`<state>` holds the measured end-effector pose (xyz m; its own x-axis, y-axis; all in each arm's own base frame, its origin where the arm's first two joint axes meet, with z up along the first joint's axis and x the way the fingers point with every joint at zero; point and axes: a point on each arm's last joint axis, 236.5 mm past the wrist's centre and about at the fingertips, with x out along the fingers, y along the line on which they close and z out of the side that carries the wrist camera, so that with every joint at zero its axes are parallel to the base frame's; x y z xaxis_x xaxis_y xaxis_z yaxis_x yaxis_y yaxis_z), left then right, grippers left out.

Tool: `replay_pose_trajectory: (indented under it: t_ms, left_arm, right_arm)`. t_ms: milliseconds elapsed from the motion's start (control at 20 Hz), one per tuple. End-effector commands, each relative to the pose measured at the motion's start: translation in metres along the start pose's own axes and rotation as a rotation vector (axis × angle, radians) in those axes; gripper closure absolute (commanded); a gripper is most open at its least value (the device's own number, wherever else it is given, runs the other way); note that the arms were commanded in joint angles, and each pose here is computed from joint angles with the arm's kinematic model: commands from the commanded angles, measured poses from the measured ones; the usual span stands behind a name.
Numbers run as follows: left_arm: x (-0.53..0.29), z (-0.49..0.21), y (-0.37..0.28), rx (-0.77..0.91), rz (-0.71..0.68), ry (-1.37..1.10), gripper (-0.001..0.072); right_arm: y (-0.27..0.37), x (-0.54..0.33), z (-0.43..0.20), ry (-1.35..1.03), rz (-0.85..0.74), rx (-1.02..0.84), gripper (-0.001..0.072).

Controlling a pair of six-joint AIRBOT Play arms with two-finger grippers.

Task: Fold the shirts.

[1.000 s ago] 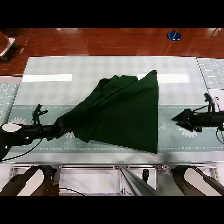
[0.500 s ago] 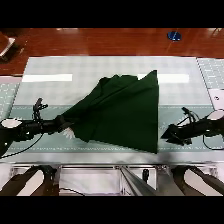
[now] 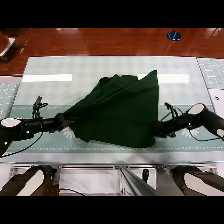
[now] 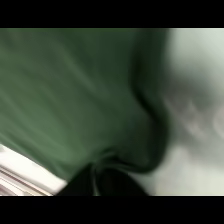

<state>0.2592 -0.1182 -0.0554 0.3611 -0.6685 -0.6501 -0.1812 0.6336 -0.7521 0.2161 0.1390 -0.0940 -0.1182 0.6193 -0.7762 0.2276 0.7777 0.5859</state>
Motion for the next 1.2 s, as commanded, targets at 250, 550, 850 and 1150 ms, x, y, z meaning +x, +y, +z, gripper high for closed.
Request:
replay_pose_trajectory:
  t_ms: [250,550,850,1150]
  left_arm:
    - [-0.114,0.128,-0.198,0.233,-0.455,-0.439,0.0688]
    - [-0.322,0.154,-0.350,0.675,-0.363,-1.001,0.0690]
    - [-0.465,0.078,-0.368,0.846,0.102,-1.420,0.0690]
    - [-0.490,-0.021,-0.360,0.948,0.324,-1.532,0.0689]
  right_arm:
    - [0.192,-0.150,0.081,-0.375,0.186,-0.515,0.0692]
    - [0.319,-0.394,0.030,-0.992,-0.010,-0.866,0.0692]
    - [0.319,-0.489,-0.099,-1.365,-0.150,-0.952,0.0692]
    - [0.277,-0.490,-0.177,-1.415,-0.246,-0.913,0.0692]
